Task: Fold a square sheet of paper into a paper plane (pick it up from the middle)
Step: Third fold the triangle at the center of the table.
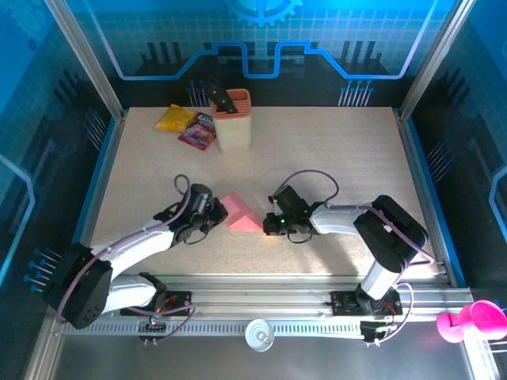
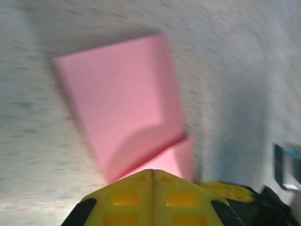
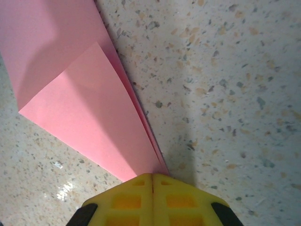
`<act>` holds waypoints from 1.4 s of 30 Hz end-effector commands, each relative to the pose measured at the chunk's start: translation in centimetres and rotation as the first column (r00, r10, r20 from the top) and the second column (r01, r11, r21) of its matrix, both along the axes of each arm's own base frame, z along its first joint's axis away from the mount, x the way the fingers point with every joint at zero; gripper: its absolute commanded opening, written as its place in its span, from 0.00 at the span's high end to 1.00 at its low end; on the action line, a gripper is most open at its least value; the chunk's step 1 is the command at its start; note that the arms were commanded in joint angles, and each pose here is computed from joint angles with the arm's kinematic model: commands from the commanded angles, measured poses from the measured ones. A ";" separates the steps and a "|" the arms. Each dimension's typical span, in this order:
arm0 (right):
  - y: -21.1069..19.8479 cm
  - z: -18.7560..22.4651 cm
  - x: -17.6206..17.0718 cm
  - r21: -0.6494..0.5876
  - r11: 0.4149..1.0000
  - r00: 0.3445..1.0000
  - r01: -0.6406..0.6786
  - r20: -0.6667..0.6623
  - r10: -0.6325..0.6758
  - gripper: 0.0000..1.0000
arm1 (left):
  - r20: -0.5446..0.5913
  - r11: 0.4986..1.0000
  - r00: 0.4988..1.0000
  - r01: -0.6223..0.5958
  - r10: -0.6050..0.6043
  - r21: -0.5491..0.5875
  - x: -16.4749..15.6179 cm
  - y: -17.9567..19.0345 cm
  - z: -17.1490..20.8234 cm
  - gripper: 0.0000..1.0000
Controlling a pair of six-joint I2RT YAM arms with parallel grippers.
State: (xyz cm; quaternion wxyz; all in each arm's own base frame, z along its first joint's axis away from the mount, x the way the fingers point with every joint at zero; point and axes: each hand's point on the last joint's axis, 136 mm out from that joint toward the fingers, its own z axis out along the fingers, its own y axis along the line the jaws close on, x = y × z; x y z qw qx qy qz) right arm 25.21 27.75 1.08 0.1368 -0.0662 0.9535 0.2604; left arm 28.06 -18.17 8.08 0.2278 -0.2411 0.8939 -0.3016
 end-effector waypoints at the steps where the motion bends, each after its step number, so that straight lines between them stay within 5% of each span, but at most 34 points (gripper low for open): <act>1: -6.1 -4.5 -3.0 -0.281 0.959 0.992 -0.036 -0.127 0.000 1.00 | 0.022 0.986 0.986 0.166 -0.165 -0.036 -0.2 -4.3 0.6 1.00; 11: -6.0 -3.5 -2.0 -0.257 0.965 0.995 -0.056 -0.100 0.031 1.00 | -0.086 0.977 0.974 0.212 -0.209 0.028 -0.6 -5.6 -5.9 1.00; 22: -2.1 4.2 0.2 0.016 0.999 0.999 0.047 0.000 -0.047 1.00 | -0.155 0.985 0.977 0.160 -0.147 0.071 -2.0 -3.8 -9.3 1.00; 32: 3.1 2.2 0.9 0.048 0.998 0.999 0.044 -0.015 -0.043 1.00 | -0.168 0.983 0.975 0.160 -0.143 0.093 -2.2 -3.4 -9.9 1.00; 42: 0.2 -1.8 -0.4 0.002 0.994 0.991 0.106 -0.087 -0.106 1.00 | -0.191 0.983 0.973 0.149 -0.128 0.104 -2.6 -3.0 -10.7 1.00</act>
